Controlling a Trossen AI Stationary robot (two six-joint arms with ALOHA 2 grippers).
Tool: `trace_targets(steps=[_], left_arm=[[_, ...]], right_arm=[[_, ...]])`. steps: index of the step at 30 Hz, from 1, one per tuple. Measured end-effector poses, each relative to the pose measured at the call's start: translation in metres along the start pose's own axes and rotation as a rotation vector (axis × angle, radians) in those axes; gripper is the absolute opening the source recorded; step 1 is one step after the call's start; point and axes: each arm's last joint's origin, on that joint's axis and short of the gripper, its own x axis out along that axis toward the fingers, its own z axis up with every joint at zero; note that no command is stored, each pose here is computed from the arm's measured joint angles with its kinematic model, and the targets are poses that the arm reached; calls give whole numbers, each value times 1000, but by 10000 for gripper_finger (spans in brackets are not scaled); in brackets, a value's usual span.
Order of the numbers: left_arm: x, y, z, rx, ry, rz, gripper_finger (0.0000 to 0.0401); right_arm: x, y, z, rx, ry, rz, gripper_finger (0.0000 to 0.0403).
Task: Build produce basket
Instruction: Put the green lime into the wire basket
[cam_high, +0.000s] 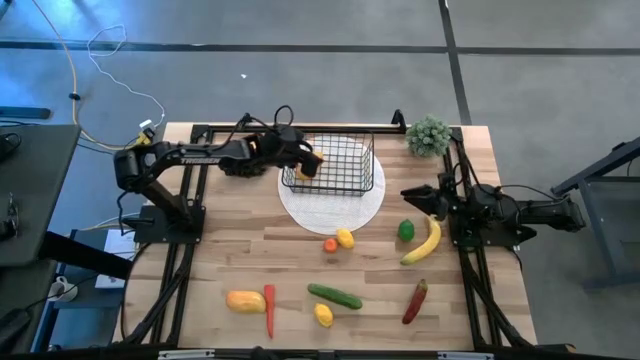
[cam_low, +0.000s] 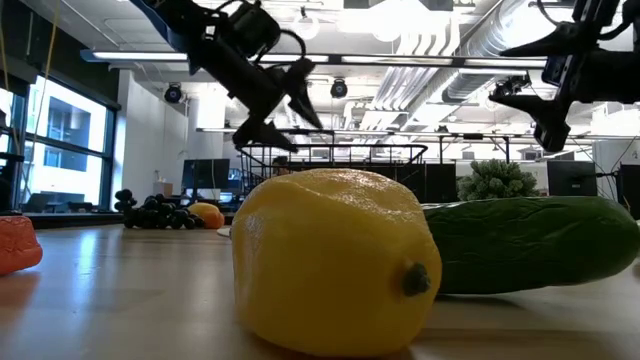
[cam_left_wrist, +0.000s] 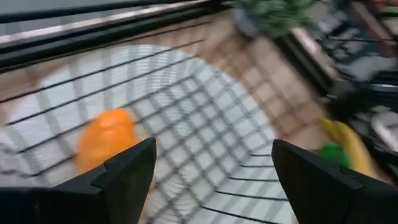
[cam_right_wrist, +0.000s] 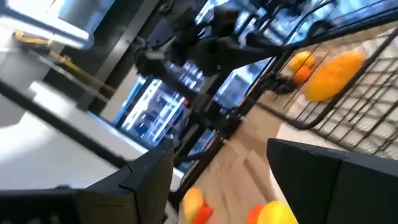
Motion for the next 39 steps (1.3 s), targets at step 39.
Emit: trace_targets(steps=[39], left_arm=[[-134,0,0,25,69,90,310]], right_arm=[[37,67,28,379,395,-791,240]])
